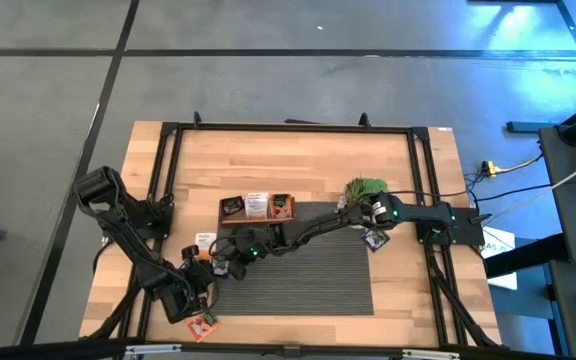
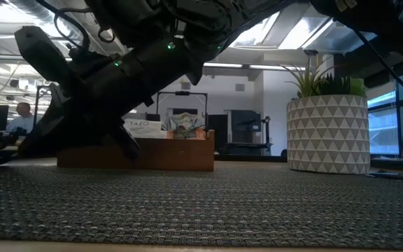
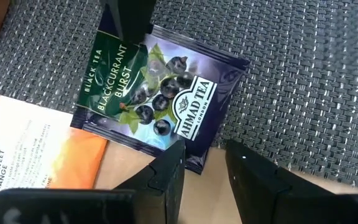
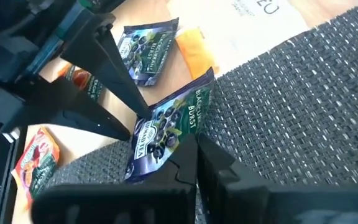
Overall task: Pick & Place Tea
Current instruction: Put the violet tea bag to the left section of the wooden organizer
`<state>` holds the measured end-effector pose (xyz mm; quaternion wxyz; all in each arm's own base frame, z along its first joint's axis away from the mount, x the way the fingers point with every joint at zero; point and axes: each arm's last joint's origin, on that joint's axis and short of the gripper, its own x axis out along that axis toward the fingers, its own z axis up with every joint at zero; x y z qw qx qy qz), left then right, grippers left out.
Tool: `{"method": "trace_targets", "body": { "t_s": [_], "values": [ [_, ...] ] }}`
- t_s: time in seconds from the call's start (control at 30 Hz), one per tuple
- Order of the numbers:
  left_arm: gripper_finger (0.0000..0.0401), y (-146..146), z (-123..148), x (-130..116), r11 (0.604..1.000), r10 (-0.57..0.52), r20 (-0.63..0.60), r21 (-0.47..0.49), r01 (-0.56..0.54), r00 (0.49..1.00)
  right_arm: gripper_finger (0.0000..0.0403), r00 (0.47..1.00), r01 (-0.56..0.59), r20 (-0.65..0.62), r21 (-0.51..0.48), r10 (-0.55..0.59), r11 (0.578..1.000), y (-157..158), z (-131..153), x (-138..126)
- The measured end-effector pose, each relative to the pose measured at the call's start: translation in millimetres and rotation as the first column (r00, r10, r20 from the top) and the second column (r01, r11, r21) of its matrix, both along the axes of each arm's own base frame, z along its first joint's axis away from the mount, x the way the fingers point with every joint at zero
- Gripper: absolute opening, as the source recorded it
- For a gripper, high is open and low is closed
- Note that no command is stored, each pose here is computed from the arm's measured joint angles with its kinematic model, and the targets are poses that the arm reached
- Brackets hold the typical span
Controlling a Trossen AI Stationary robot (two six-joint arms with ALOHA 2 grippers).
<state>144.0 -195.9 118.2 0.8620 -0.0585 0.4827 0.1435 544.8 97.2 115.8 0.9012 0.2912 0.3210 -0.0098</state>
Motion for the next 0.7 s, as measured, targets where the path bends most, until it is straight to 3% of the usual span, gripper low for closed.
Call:
{"method": "trace_targets", "body": {
  "t_s": [0.2,0.4,0.57,0.7],
  "values": [
    [0.0114,0.1,19.8,-5.6,0.998,-0.016,0.072,-0.052,0.020,0.997,0.0004,0.999,-0.044,0.010,-0.062,0.044,0.997,-0.9,10.4,-1.5],
    [0.0114,3.7,43.9,-6.5,0.996,0.003,0.219,-0.088,0.016,0.976,0.0003,0.990,-0.116,0.065,-0.149,0.127,0.982,-5.3,47.6,-3.2],
    [0.0114,5.2,58.1,-6.3,0.996,-0.012,0.311,-0.084,0.040,0.950,0.0003,0.975,-0.209,0.026,-0.226,0.220,0.952,-19.2,83.1,-16.6],
    [0.0114,4.1,68.1,-4.8,0.995,-0.024,0.393,-0.079,0.060,0.919,0.0003,0.976,-0.216,-0.051,-0.329,0.211,0.919,-33.0,103.5,-29.5]
  ]
}}
